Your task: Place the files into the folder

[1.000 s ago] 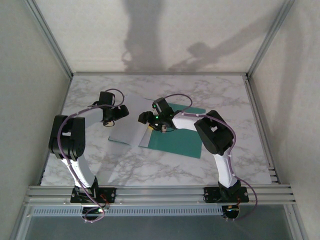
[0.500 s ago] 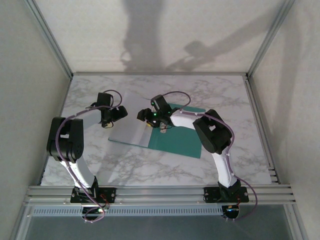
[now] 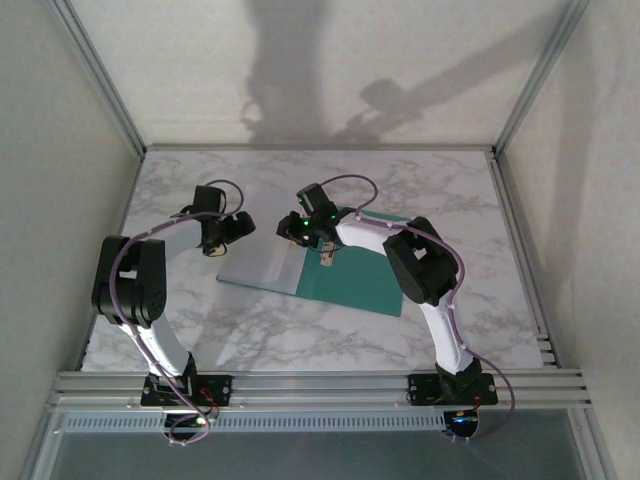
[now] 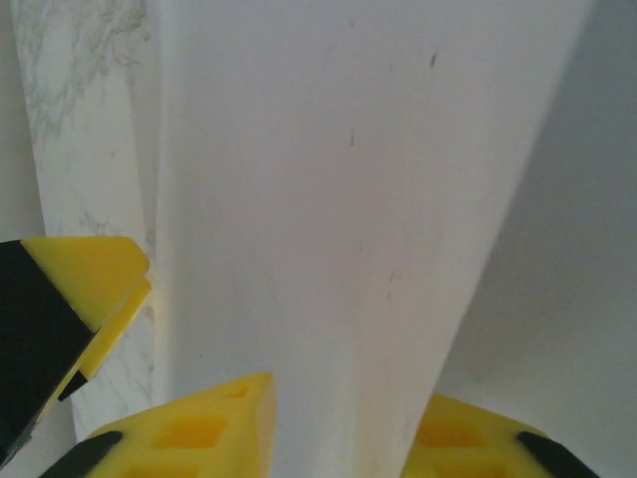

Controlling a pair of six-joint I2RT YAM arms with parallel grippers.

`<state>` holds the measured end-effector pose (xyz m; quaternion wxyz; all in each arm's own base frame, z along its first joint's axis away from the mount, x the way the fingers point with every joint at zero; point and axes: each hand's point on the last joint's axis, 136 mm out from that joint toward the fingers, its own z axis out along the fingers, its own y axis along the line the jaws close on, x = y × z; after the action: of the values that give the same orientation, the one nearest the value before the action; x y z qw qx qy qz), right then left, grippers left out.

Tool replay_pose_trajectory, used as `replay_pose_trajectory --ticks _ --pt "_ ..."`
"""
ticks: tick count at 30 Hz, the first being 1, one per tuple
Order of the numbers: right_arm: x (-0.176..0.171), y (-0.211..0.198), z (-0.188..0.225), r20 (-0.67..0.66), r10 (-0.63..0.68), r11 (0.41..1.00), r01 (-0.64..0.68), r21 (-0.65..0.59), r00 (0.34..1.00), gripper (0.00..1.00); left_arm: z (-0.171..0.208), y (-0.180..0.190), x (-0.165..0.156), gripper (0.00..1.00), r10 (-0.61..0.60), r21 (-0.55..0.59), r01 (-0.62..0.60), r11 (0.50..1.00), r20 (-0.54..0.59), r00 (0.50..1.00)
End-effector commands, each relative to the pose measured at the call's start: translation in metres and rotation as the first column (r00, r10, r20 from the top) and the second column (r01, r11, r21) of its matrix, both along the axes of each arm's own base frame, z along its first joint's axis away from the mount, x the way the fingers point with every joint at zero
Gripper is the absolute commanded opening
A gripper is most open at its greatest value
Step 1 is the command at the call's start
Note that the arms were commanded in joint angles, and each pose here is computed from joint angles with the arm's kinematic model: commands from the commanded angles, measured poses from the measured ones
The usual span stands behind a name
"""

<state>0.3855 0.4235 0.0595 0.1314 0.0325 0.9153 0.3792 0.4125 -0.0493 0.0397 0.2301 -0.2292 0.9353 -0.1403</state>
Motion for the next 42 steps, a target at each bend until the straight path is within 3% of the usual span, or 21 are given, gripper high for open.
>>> replay_pose_trajectory --ticks 1,8,15,23,29,42 --pt "0.002 0.004 0.008 0.044 0.037 0.999 -0.035 -0.04 0.998 0.24 0.02 0.002 -0.003 0.97 0.012 -0.018 -0.012 1.0 0.031 0.999" --pt "-0.011 0.017 0.05 0.123 0.173 0.983 -0.165 -0.077 0.977 0.16 0.083 0.009 0.0 0.99 0.066 -0.013 -0.064 0.998 0.195 0.979" --pt "-0.017 0.009 0.101 0.218 0.247 0.967 -0.224 -0.124 0.944 0.07 0.159 0.005 -0.006 0.99 0.081 -0.046 -0.068 0.997 0.374 0.924" --pt "-0.036 -0.017 0.173 0.342 0.334 0.939 -0.281 -0.196 0.878 0.06 0.219 0.004 -0.019 1.0 0.076 -0.07 -0.045 0.997 0.545 0.835" --pt "-0.05 -0.049 0.22 0.441 0.343 0.934 -0.25 -0.256 0.83 0.07 0.231 -0.002 -0.022 0.99 0.043 -0.071 -0.002 0.997 0.585 0.81" --pt "-0.082 -0.121 0.274 0.544 0.316 0.939 -0.174 -0.297 0.777 0.04 0.208 -0.01 -0.019 0.99 -0.001 -0.065 0.045 0.997 0.555 0.832"
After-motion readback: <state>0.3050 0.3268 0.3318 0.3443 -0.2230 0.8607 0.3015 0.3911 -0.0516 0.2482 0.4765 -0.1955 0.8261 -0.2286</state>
